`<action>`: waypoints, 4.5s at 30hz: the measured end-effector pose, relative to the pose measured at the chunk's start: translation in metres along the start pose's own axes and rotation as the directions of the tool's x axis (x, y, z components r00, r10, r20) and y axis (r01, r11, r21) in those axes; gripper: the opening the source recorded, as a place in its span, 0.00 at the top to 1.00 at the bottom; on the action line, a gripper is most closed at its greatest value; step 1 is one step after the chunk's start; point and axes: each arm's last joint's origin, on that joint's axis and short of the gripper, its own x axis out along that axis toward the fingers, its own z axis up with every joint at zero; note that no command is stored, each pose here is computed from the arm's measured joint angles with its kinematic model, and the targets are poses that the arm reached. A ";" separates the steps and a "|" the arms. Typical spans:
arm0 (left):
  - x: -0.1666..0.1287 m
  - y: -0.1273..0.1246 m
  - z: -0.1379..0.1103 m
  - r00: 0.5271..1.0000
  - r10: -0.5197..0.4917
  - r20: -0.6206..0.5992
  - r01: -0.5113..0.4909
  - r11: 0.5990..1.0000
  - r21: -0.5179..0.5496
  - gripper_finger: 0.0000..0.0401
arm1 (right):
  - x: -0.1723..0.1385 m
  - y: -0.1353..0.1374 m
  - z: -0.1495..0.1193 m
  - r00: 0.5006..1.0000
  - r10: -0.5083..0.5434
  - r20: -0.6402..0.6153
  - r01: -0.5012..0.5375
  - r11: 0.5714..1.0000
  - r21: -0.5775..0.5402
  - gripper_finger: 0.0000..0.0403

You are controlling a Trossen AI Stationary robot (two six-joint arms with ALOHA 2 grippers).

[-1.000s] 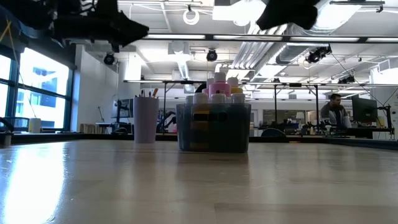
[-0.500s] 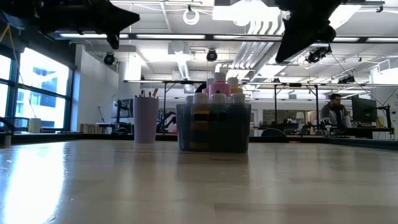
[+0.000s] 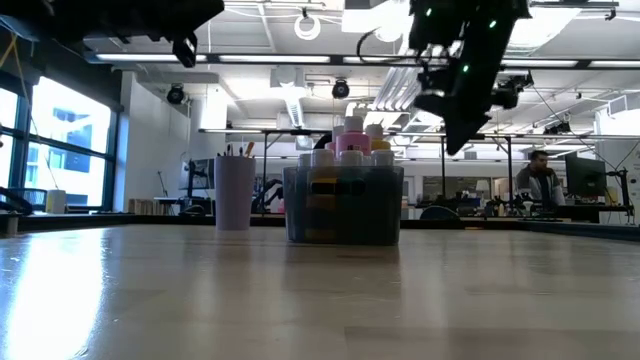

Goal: Pick & Place Paint Supplies
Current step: Put the gold paint brush into the violet cup

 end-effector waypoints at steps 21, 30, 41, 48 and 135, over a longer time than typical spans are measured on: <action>0.007 -0.030 -0.011 0.996 -0.057 -0.062 0.063 0.993 0.104 1.00 | 0.066 -0.089 0.063 0.985 0.171 0.000 -0.169 0.974 0.153 0.99; 0.008 -0.037 -0.015 0.996 -0.009 -0.091 0.018 0.995 0.097 1.00 | 0.085 -0.088 0.074 0.960 0.279 -0.001 -0.272 0.937 0.220 0.99; 0.007 -0.032 -0.021 0.980 0.147 -0.134 -0.118 0.971 0.208 1.00 | 0.119 -0.118 0.109 0.966 0.257 0.007 -0.248 0.924 0.292 0.99; 0.007 -0.029 -0.020 0.963 0.243 -0.120 -0.201 0.937 0.286 1.00 | 0.155 -0.133 0.100 0.957 0.266 -0.113 -0.211 0.910 0.356 0.99; 0.005 -0.025 -0.020 0.915 0.391 -0.103 -0.296 0.822 0.487 1.00 | 0.150 -0.122 0.055 0.827 -0.163 -0.538 -0.059 0.926 -0.372 0.70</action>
